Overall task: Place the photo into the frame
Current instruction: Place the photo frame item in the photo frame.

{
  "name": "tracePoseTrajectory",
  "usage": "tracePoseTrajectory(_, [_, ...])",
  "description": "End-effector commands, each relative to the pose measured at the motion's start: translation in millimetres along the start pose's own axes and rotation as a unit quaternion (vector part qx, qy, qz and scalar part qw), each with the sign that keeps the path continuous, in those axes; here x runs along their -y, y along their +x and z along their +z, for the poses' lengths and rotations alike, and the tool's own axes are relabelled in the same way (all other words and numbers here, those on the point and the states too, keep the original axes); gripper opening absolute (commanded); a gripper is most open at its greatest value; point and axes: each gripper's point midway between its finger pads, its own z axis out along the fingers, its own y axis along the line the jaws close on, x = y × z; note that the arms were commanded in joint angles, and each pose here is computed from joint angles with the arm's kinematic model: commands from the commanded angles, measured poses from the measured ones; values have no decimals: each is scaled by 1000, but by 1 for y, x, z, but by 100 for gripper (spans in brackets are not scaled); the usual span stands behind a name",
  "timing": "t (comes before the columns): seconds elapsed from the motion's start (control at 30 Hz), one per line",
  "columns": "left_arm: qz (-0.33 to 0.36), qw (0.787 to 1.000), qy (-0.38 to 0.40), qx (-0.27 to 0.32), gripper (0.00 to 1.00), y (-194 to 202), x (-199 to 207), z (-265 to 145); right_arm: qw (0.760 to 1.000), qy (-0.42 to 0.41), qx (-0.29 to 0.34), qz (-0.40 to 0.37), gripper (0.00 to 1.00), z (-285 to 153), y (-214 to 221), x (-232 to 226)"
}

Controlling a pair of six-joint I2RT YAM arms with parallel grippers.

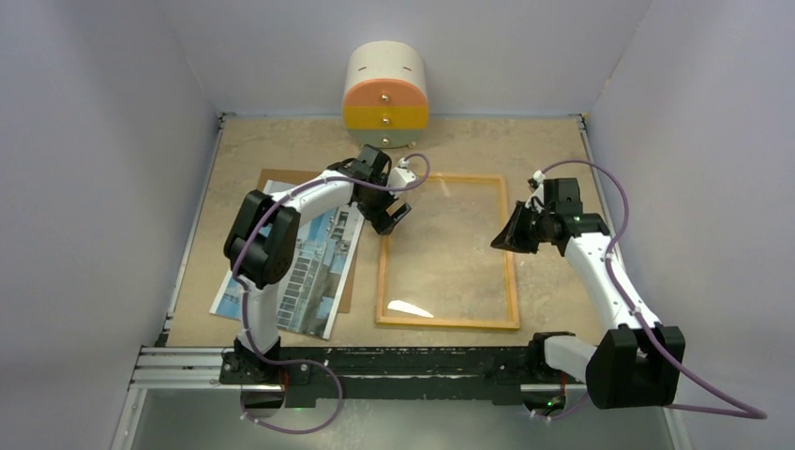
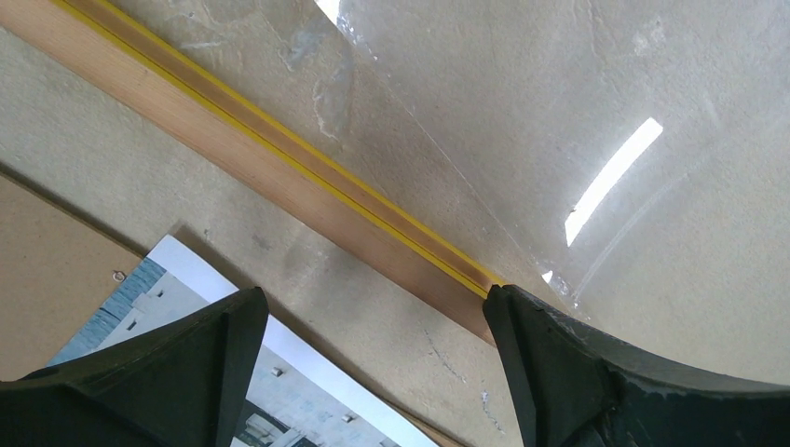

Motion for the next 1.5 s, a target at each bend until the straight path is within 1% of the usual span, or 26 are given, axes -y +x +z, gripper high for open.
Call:
tracePoseTrajectory(0.0, [-3,1000,-7,2,95,0,2,9,1000,-13,-9,-7,0,-3,11,-1])
tracePoseTrajectory(0.13, [-3,1000,-7,-6,92,5,1,14,1000,-14,-13,-6,0,-2,15,0])
tracePoseTrajectory(0.23, [11,999,-28,-20,90,14,-7,16,1000,-16,-14,-7,0,-1,17,1])
tracePoseTrajectory(0.47, [61,992,-90,-65,90,46,-28,14,999,-38,-10,6,0,6,22,-1])
tracePoseTrajectory(0.57, [60,992,-92,-62,91,46,-28,8,998,-55,-11,18,0,10,25,-4])
tracePoseTrajectory(0.67, [53,994,-81,-42,92,34,-22,-1,997,-71,-15,23,0,12,27,-9])
tracePoseTrajectory(0.83, [51,996,-75,-3,95,5,-23,-26,994,-104,9,15,0,1,13,-28])
tracePoseTrajectory(0.93, [42,996,-73,25,96,-9,-31,-44,992,-128,17,9,0,-7,6,-41])
tracePoseTrajectory(1.03, [21,995,-81,55,98,-20,-48,-67,988,-151,18,5,0,-12,2,-51])
tracePoseTrajectory(1.1, [3,994,-66,85,99,-31,-52,-86,986,-165,20,1,0,-14,-2,-58])
tracePoseTrajectory(1.2, [-11,989,-71,129,100,-46,-61,-116,982,-187,25,-6,0,-19,-10,-70])
tracePoseTrajectory(1.3, [-24,985,-92,142,100,-46,-75,-134,974,-222,39,-19,0,-31,-22,-90])
tracePoseTrajectory(1.4, [-49,985,-109,129,100,-27,-94,-136,963,-263,45,-33,0,-46,-31,-111])
tracePoseTrajectory(1.47, [-70,984,-117,119,100,-10,-107,-134,952,-300,46,-43,0,-59,-34,-128])
